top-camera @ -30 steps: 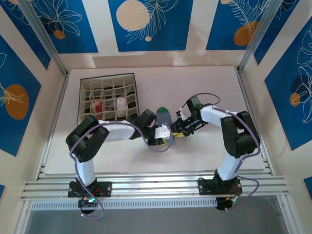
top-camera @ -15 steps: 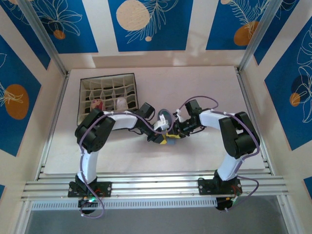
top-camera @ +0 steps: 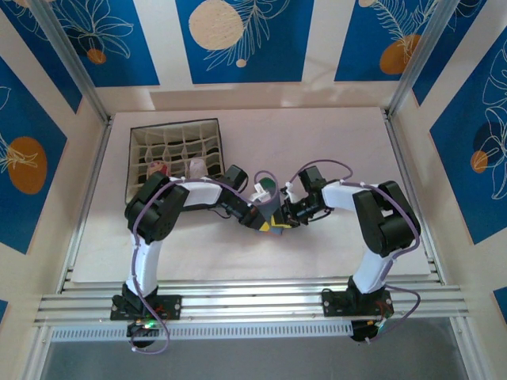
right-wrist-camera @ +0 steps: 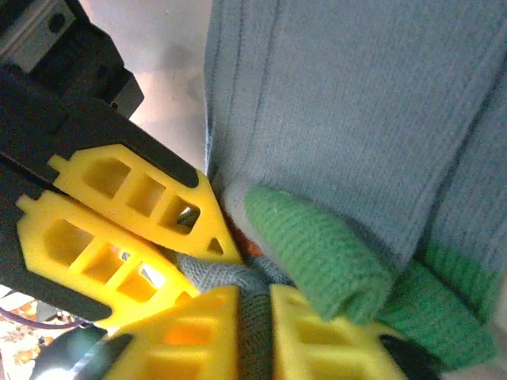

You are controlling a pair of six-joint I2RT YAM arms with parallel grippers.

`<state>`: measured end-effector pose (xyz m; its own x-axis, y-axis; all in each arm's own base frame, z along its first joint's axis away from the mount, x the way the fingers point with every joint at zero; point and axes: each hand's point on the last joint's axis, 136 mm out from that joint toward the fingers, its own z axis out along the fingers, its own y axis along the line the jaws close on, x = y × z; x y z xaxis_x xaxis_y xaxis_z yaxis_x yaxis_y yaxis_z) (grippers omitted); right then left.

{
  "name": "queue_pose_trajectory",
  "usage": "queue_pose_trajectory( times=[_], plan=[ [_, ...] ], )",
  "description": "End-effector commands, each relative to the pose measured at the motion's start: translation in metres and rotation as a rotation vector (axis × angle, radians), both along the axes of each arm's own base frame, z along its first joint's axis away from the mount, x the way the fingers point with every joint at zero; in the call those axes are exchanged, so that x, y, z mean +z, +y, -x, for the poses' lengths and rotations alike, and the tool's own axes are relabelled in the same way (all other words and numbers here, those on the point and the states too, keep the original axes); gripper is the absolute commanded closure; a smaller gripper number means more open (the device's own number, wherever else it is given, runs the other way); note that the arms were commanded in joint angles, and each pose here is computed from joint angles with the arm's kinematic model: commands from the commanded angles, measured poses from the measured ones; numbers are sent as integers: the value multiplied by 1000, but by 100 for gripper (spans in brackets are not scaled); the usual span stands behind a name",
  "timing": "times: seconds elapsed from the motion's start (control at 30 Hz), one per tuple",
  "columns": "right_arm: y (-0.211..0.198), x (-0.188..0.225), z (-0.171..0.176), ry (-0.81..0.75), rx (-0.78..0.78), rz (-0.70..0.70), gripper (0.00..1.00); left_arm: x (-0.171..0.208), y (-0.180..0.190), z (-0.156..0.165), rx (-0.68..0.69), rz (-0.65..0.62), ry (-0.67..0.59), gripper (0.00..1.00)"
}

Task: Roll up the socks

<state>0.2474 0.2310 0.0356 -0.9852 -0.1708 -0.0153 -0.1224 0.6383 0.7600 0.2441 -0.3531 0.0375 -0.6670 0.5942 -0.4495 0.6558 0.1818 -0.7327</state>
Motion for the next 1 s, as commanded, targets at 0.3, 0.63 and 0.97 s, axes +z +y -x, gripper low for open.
queue_pose_trajectory(
  times=[0.3,0.63,0.97],
  plan=[
    [-15,-34,10,231,26,188,100,24,29,-3,-5,76,-485,76],
    [-12,-32,10,272,72,193,100,54,43,-2,-58,120,-1020,65],
    [-10,-32,11,289,102,213,100,31,23,7,-304,-68,-1327,61]
  ],
)
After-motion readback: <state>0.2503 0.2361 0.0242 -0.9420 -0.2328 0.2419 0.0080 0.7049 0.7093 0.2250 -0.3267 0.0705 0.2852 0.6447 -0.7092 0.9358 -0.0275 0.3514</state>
